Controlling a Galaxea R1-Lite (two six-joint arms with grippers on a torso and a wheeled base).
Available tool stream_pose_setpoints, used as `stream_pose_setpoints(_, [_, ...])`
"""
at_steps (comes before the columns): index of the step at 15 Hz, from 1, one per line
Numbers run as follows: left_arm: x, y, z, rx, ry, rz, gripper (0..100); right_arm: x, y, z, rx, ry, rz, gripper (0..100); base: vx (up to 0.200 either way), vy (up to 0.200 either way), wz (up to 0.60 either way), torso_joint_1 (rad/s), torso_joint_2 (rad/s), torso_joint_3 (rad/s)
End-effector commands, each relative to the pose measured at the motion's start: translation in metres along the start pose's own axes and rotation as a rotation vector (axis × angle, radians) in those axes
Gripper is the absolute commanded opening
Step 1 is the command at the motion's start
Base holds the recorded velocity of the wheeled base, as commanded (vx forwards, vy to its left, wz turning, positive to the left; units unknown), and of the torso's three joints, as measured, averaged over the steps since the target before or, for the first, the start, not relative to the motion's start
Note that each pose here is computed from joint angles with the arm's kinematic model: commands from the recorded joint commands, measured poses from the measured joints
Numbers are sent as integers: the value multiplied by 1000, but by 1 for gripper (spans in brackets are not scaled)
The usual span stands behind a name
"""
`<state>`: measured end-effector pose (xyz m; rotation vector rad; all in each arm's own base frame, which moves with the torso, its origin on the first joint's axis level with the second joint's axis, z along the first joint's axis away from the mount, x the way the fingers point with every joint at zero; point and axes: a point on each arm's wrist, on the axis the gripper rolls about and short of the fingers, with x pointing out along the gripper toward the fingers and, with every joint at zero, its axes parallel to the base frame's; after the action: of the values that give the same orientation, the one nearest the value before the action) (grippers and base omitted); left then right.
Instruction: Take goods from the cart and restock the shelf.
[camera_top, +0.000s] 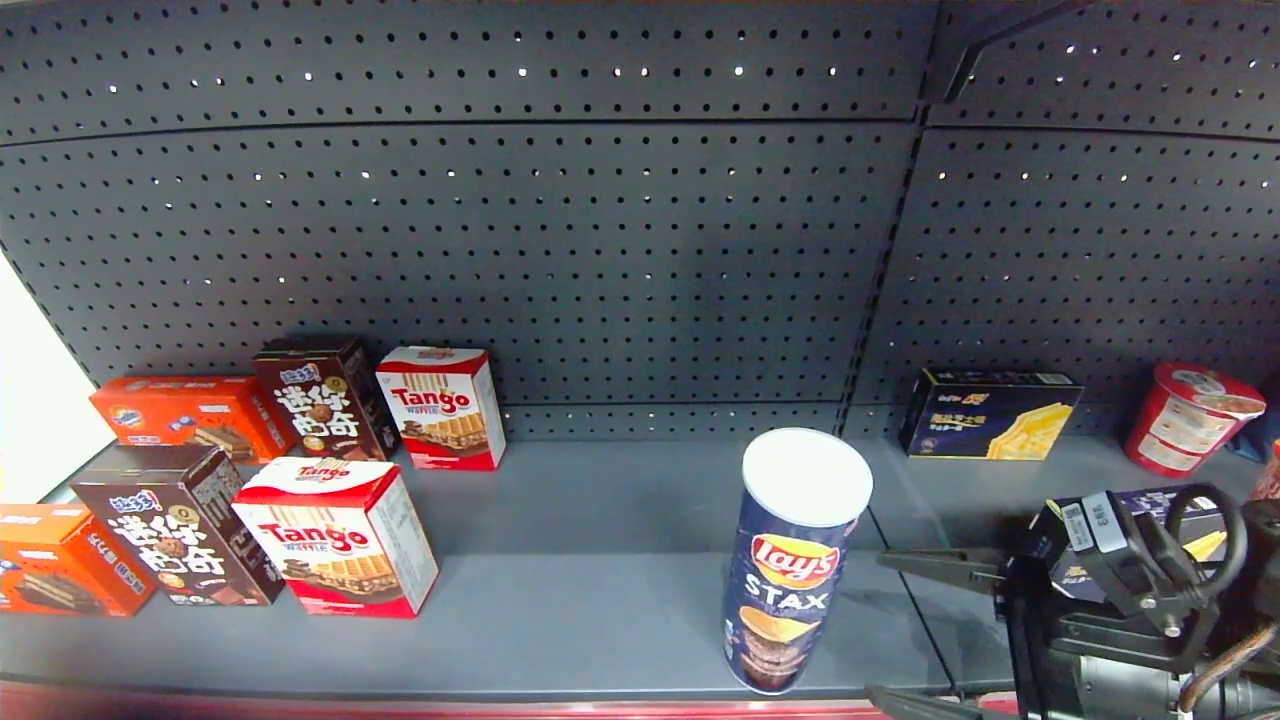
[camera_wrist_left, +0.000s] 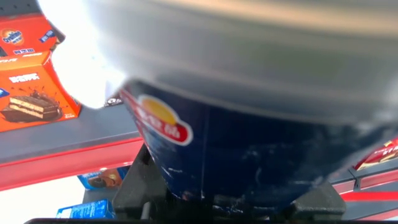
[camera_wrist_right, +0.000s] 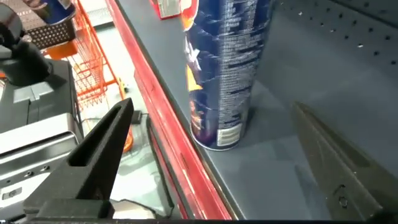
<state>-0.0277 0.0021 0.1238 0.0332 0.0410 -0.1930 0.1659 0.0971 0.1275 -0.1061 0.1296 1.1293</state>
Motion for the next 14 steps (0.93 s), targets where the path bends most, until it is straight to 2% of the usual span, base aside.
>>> stream_pose_setpoints(1, [-1,0,-1,-1,-6,1,0,12,-8,-8,29,38,5,100,0,0,0,0,0,0])
stream_pose_setpoints(6, [0,0,-3,-4,3,-1,0,30,-24,-10,39,51,-6,100,0,0,0,0,0,0])
stream_pose_setpoints(14, [1,0,-7,-5,14,0,0,35,-37,-15,55,63,-38,100,0,0,0,0,0,0])
